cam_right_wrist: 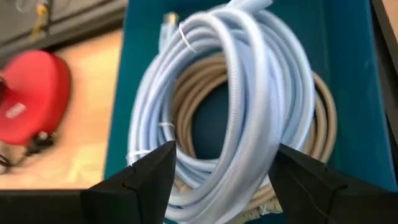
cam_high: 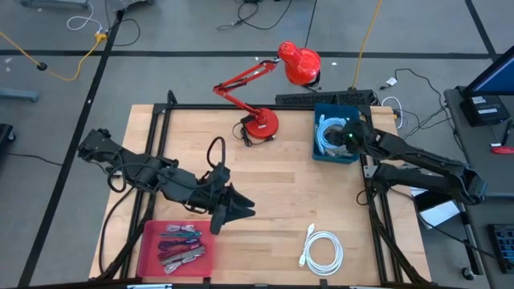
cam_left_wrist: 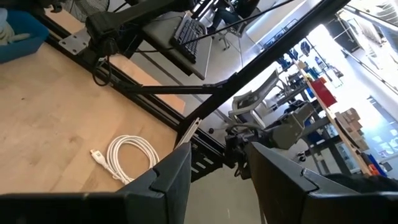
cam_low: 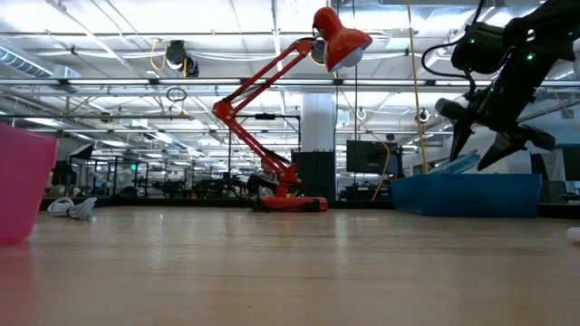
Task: Sort cables
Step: Put the blue usb cable into the blue bin, then put the gray charger cable into the pink bin
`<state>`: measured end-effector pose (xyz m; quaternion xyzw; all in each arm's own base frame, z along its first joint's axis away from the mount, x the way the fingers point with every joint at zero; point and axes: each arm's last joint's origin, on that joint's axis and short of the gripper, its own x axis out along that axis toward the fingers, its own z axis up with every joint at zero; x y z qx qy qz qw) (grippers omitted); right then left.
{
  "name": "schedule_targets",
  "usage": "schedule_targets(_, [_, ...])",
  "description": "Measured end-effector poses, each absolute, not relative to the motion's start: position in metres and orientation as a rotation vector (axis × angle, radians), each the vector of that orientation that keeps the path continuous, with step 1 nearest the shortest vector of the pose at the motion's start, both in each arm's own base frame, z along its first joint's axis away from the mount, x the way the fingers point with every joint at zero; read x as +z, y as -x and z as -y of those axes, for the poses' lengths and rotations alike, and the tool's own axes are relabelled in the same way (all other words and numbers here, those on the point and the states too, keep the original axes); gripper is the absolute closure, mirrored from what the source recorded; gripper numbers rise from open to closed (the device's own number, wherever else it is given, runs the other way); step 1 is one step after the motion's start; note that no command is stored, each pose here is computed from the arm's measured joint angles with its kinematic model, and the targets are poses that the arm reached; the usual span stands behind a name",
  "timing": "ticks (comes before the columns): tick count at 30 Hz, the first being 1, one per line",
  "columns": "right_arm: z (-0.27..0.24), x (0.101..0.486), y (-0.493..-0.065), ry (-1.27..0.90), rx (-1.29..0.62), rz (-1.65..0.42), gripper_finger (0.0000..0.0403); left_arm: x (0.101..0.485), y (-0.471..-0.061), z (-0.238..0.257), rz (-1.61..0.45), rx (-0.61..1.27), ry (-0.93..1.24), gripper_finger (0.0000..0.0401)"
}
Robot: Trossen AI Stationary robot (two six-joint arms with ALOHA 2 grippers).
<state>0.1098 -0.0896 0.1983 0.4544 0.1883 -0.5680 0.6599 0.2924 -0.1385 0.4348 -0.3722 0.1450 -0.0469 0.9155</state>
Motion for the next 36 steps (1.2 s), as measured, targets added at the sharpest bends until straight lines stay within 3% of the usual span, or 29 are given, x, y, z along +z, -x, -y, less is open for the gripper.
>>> schedule_targets(5, [0.086,0.203,-0.101,-1.028,-1.295,-0.404,0.017,0.435,-0.292,0.139,-0.296,-0.094,0.766,0.0238])
schedule_targets(12, [0.078,0.198,-0.083,-1.03,-1.376,-0.545,0.017,0.435,-0.292,0.139,-0.296,-0.094,0.766,0.0238])
schedule_targets(18, [0.077,0.201,-0.085,-1.077,-1.276,-0.513,0.017,0.435,-0.292,0.139,-0.293,-0.096,0.758,0.0238])
schedule_targets(23, [0.079,0.215,-0.099,-1.115,-0.948,-0.404,0.017,0.435,-0.292,0.139,-0.29,-0.099,0.748,0.0238])
schedule_targets(36, [0.055,0.318,-0.13,-0.997,0.192,0.272,0.017,0.436,-0.294,0.136,-0.282,-0.097,0.715,0.0238])
